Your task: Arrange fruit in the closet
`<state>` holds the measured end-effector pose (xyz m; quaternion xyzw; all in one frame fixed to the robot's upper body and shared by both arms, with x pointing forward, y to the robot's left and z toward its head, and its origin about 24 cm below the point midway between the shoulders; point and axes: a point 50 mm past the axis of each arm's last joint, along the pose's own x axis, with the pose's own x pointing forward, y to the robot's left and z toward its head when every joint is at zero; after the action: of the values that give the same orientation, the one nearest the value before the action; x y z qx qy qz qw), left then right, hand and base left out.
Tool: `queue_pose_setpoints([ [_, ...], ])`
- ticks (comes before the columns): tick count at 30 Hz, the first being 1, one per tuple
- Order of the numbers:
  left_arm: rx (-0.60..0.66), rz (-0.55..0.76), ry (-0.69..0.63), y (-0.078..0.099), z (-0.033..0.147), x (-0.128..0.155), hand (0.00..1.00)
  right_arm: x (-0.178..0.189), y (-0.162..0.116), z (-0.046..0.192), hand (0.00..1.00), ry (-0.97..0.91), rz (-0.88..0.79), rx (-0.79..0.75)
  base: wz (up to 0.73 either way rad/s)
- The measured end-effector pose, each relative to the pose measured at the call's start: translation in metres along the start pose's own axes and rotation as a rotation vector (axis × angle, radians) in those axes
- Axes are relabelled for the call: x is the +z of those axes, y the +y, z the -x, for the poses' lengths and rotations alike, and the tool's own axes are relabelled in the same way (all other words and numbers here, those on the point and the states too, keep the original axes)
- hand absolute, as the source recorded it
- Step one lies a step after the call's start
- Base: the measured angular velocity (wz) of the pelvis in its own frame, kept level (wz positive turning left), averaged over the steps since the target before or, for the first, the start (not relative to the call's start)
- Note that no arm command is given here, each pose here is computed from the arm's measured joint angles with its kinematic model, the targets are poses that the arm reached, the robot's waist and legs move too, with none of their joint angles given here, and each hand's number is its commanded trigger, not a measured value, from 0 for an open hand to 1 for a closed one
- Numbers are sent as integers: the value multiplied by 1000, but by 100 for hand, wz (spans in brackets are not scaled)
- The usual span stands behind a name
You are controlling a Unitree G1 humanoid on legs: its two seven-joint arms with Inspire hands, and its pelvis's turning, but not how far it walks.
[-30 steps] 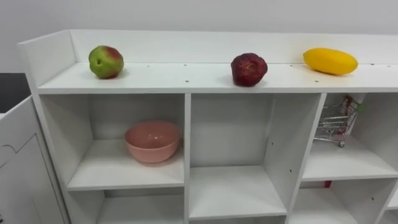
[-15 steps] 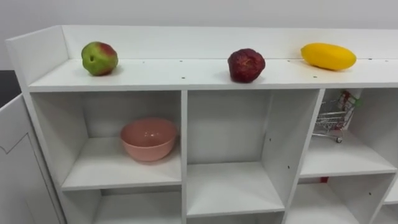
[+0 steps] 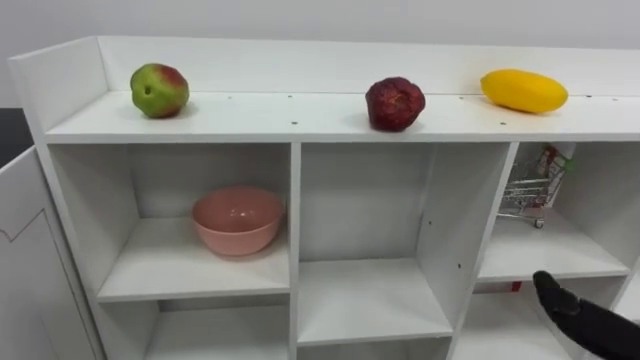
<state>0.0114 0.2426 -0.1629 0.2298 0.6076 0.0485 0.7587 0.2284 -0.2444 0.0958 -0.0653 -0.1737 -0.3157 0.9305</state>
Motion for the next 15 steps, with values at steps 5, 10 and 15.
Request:
queue_pose_setpoints([
  [5,-22,-5,1,-1,0,-1,0,16,9,-13,0,-78,-47,3,3],
  [10,-36,-20,-20,-1,-1,7,0,42,25,-33,0,-186,-116,12,2],
  [15,-35,-27,-30,2,-3,11,0,58,38,-42,0,-244,-159,44,2],
])
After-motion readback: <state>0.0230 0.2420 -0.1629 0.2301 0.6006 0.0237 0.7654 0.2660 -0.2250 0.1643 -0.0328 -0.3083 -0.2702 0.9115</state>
